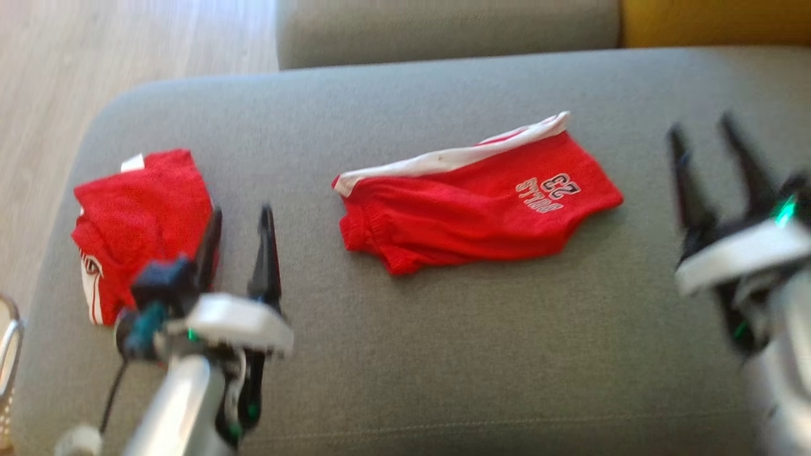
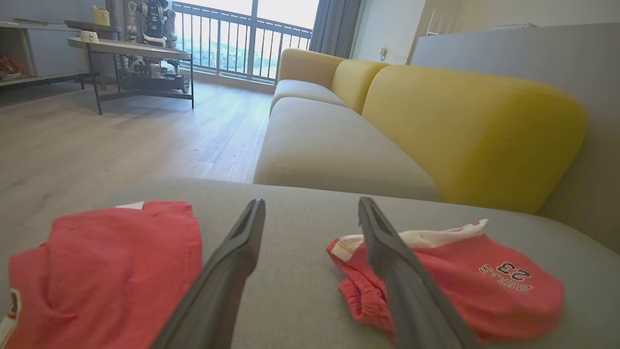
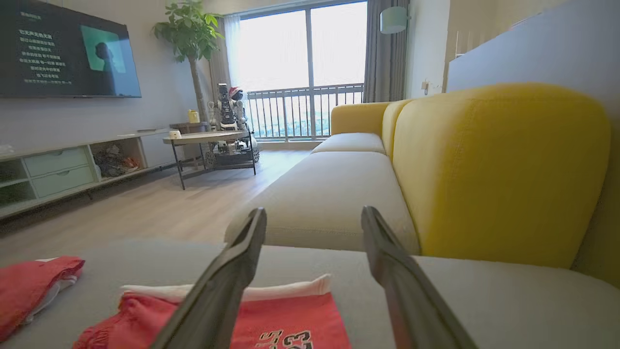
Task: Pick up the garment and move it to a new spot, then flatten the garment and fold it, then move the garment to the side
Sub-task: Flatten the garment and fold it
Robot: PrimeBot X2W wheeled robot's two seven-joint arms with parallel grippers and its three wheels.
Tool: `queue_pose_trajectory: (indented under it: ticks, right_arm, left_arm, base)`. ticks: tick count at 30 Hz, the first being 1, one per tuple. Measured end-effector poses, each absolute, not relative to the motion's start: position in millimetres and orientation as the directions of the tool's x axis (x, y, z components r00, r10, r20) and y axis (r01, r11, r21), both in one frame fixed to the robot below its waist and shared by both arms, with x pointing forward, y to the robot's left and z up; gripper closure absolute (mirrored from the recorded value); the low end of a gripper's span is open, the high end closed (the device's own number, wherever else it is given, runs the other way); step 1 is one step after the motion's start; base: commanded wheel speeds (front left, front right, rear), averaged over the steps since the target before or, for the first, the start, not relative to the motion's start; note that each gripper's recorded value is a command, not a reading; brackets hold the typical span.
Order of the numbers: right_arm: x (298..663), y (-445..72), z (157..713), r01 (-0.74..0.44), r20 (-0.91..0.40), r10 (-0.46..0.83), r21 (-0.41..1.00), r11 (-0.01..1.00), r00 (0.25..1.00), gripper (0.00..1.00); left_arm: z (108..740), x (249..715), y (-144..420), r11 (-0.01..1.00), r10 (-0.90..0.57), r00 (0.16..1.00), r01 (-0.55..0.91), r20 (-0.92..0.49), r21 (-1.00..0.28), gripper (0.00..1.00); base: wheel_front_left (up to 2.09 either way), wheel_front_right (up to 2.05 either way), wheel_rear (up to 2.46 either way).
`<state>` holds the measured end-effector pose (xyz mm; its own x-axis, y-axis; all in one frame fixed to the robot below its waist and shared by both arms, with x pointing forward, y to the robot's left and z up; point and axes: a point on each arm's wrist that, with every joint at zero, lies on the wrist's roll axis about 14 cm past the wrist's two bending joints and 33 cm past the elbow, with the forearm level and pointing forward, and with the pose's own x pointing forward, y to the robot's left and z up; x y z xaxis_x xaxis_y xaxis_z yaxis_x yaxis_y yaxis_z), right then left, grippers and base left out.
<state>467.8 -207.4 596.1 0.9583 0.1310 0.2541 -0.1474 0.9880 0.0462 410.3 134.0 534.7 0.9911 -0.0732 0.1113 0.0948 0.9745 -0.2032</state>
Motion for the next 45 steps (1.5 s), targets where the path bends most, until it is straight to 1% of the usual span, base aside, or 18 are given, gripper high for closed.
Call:
queue_pose_trajectory:
  ticks: [3, 4, 6, 10, 17, 20, 22, 23, 26, 29, 31, 35, 39, 42, 45]
  right_arm:
    - [435.2, -198.9, 577.3, -0.130, 0.241, 0.104, 0.097, 0.987, 0.965, 0.00]
    - [416.8, -202.0, 566.3, -0.097, 0.228, 0.064, 0.138, 0.986, 0.972, 0.00]
    - [402.5, -204.8, 560.4, -0.072, 0.223, 0.037, 0.152, 0.986, 0.974, 0.00]
    - [386.4, -201.1, 555.4, -0.059, 0.220, 0.028, 0.137, 0.989, 0.975, 0.00]
    - [372.0, -203.5, 533.2, -0.017, 0.164, -0.012, 0.174, 0.985, 0.986, 0.00]
    - [373.6, -201.7, 534.5, -0.020, 0.167, -0.010, 0.177, 0.984, 0.986, 0.00]
    - [375.6, -200.8, 530.2, -0.020, 0.142, -0.007, 0.187, 0.982, 0.990, 0.00]
    - [377.2, -201.4, 526.4, -0.013, 0.122, -0.013, 0.214, 0.977, 0.992, 0.00]
    - [384.5, -215.0, 508.8, 0.055, 0.031, -0.074, 0.405, 0.913, 0.997, 0.00]
    - [401.2, -213.3, 494.0, 0.081, -0.049, -0.065, 0.558, 0.826, 0.997, 0.00]
    - [415.0, -206.2, 484.3, 0.091, -0.098, -0.038, 0.625, 0.776, 0.994, 0.00]
    - [440.9, -192.7, 458.4, 0.141, -0.214, 0.022, 0.713, 0.687, 0.977, 0.00]
    - [462.5, -181.0, 429.9, 0.223, -0.323, 0.060, 0.765, 0.605, 0.944, 0.00]
    - [475.8, -171.7, 410.2, 0.289, -0.395, 0.076, 0.778, 0.558, 0.916, 0.00]
    - [485.6, -158.3, 393.5, 0.339, -0.459, 0.103, 0.772, 0.537, 0.882, 0.00]
  left_arm:
    - [523.0, 390.1, 132.6, 0.978, -0.079, 0.993, 0.094, 0.088, -0.188, 0.00]
    - [518.9, 378.0, 129.7, 0.979, -0.090, 0.992, 0.103, 0.084, -0.178, 0.00]
    - [513.0, 367.1, 124.7, 0.977, -0.102, 0.992, 0.114, 0.073, -0.178, 0.00]
    - [504.7, 353.6, 122.5, 0.976, -0.098, 0.994, 0.107, 0.056, -0.189, 0.00]
    - [496.5, 342.4, 122.9, 0.977, -0.097, 0.995, 0.102, 0.038, -0.186, 0.00]
    - [495.9, 342.5, 124.4, 0.977, -0.097, 0.995, 0.102, 0.038, -0.186, 0.00]
    - [493.1, 342.4, 125.4, 0.978, -0.097, 0.995, 0.101, 0.030, -0.181, 0.00]
    - [491.9, 342.5, 125.0, 0.978, -0.102, 0.994, 0.105, 0.027, -0.180, 0.00]
    - [488.8, 344.2, 125.4, 0.979, -0.103, 0.995, 0.104, 0.017, -0.177, 0.00]
    - [486.2, 349.7, 126.2, 0.979, -0.101, 0.995, 0.101, 0.009, -0.179, 0.00]
    - [484.4, 354.0, 125.5, 0.978, -0.103, 0.995, 0.101, 0.002, -0.180, 0.00]
    - [478.5, 360.4, 123.1, 0.978, -0.108, 0.994, 0.103, -0.016, -0.183, 0.00]
    - [474.8, 365.2, 126.3, 0.980, -0.091, 0.995, 0.084, -0.030, -0.182, 0.00]
    - [471.4, 366.5, 131.8, 0.981, -0.066, 0.997, 0.057, -0.044, -0.186, 0.00]
    - [467.6, 365.7, 136.7, 0.983, -0.045, 0.997, 0.034, -0.057, -0.183, 0.00]
  base:
    - [0.00, 0.00, 0.00]
    - [0.00, 0.00, 0.00]
    - [0.00, 0.00, 0.00]
    - [0.00, 0.00, 0.00]
    - [0.00, 0.00, 0.00]
    - [0.00, 0.00, 0.00]
    - [0.00, 0.00, 0.00]
    - [0.00, 0.00, 0.00]
    - [0.00, 0.00, 0.00]
    - [0.00, 0.00, 0.00]
    - [0.00, 0.00, 0.00]
    - [0.00, 0.00, 0.00]
    - [0.00, 0.00, 0.00]
    - [0.00, 0.00, 0.00]
    - [0.00, 0.00, 0.00]
